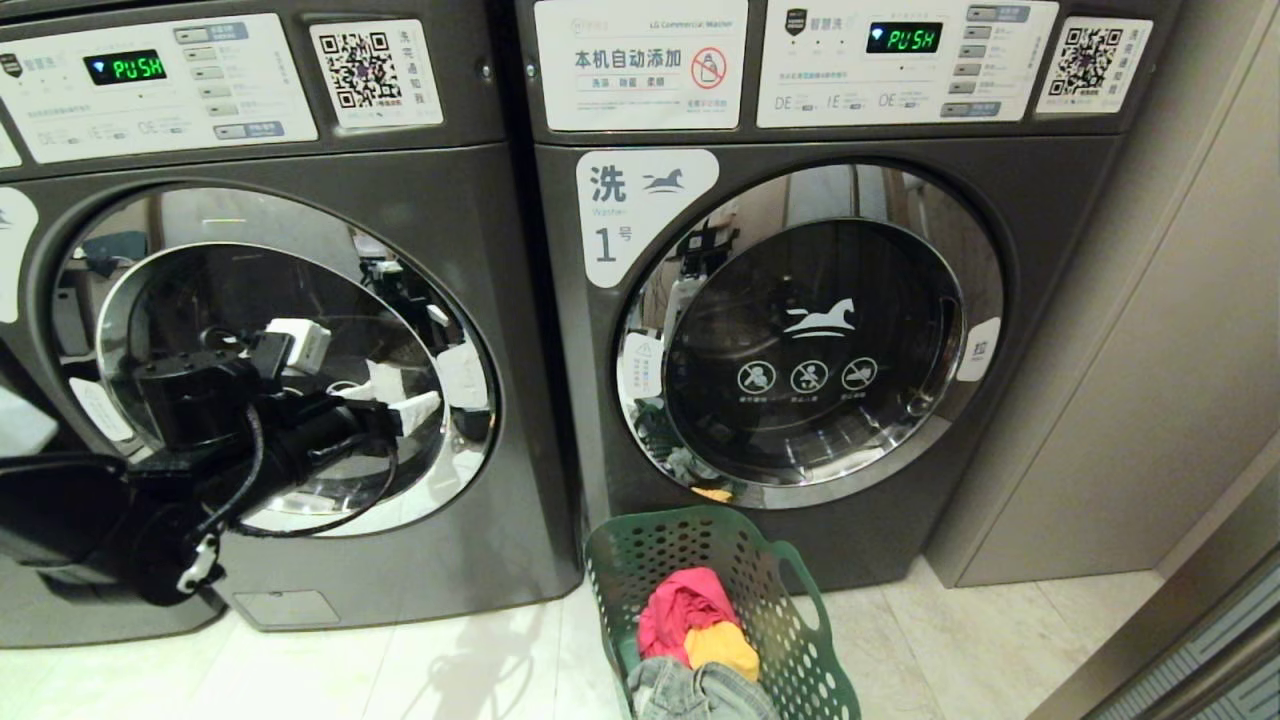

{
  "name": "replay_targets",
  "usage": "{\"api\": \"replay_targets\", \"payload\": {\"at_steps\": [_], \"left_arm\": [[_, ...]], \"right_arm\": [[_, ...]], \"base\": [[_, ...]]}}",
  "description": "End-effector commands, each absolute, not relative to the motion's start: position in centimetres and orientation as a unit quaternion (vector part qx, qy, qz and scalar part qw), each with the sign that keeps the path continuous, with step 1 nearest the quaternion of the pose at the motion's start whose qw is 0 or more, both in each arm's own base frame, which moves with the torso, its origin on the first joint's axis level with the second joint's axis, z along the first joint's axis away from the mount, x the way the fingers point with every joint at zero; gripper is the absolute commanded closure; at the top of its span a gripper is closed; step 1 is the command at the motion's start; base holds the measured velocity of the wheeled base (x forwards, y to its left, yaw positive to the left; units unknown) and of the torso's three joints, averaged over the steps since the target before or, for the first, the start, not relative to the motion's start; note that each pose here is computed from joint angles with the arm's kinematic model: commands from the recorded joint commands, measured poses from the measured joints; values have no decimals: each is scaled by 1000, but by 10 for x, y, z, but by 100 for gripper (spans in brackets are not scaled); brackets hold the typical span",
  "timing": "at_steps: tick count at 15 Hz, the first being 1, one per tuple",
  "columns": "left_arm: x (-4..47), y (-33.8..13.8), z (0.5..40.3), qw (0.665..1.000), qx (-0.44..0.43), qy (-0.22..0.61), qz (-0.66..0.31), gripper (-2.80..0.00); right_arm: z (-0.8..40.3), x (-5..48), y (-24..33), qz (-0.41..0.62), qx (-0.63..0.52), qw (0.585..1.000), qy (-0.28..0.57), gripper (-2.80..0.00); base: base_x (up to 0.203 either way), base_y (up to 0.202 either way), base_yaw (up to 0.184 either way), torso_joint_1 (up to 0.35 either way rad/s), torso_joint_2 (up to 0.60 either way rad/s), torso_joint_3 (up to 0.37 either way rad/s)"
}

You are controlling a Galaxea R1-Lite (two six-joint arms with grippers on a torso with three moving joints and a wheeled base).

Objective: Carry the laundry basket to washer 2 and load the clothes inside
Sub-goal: Open the lid of the washing machine

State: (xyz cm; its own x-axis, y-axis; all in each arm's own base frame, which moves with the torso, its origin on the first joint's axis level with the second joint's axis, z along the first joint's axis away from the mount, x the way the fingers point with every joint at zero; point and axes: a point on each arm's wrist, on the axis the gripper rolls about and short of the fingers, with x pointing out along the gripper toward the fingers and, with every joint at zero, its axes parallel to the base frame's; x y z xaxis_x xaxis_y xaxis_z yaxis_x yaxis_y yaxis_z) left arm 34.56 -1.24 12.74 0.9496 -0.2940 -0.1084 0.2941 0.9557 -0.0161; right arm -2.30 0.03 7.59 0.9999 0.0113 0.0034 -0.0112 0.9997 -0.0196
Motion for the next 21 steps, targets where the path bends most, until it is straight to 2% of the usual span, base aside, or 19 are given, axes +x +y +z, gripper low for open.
{"api": "replay_targets", "payload": {"at_steps": [1, 4, 10, 21], "left_arm": [[356, -15, 107, 984, -1, 59, -169, -280], [358, -11, 108, 979, 1, 37, -201, -280], [374, -6, 104, 985, 27, 24, -167, -280], [410, -6, 99, 984, 29, 4, -174, -280]], "right_arm": [[76, -23, 0, 6, -10, 1000, -2, 0], [76, -23, 0, 6, -10, 1000, -2, 0], [76, -23, 0, 6, -10, 1000, -2, 0], [76, -23, 0, 6, -10, 1000, -2, 0]], "base": [[0, 0, 0, 0, 0, 0], [0, 0, 0, 0, 0, 0], [0, 0, 0, 0, 0, 0], [0, 0, 0, 0, 0, 0]]}}
